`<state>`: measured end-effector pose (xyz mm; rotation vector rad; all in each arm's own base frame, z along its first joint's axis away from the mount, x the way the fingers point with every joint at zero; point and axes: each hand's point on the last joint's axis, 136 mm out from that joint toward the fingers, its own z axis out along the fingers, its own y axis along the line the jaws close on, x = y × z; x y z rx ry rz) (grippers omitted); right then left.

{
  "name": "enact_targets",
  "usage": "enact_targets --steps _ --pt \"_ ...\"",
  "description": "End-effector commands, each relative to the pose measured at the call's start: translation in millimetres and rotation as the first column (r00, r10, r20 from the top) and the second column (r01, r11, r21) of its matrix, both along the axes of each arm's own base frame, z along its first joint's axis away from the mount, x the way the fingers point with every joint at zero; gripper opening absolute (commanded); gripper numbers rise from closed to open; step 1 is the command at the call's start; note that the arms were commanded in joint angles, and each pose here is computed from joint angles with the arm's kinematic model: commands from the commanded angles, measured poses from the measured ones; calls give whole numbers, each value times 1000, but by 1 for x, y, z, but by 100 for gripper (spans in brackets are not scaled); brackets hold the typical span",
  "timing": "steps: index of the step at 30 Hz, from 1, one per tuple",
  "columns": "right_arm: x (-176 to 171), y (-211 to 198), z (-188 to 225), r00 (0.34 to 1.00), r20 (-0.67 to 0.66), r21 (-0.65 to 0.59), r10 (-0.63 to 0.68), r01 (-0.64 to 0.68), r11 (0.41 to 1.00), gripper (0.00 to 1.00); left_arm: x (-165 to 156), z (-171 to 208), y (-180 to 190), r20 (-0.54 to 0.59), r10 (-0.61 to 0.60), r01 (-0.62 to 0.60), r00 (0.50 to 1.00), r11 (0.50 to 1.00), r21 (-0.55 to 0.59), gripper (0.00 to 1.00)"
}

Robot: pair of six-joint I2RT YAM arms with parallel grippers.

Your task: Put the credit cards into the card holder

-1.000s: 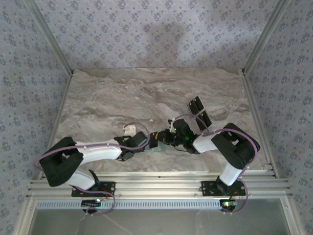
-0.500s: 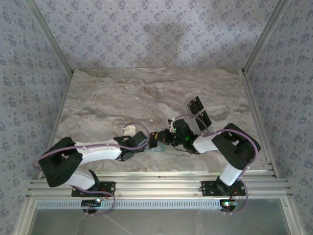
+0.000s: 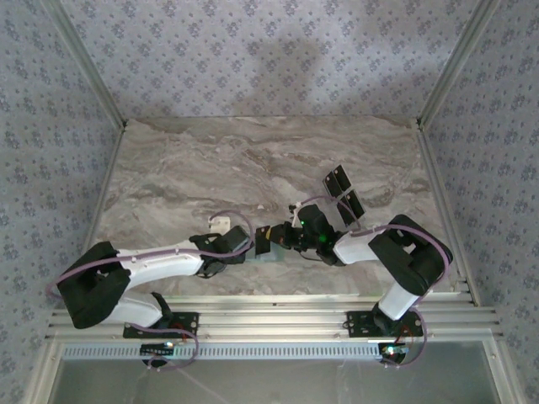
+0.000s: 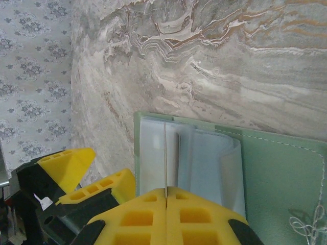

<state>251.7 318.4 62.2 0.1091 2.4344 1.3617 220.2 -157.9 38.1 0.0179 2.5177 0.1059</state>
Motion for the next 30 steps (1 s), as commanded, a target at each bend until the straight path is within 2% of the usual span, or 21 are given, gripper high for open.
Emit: enact_targets --steps 1,18,30 --pt "1 0 -1 1000 11 -18 -5 5 1000 0 -6 -5 9 -23 -7 8 1000 1000 24 100" --pt "0 1 -15 1000 -9 -23 1 -1 1000 0 -12 -19 14 -45 9 -8 999 1000 29 100" --pt "-1 5 -1 1000 12 14 10 -10 1000 0 -13 -20 15 -49 14 -13 999 1000 26 100"
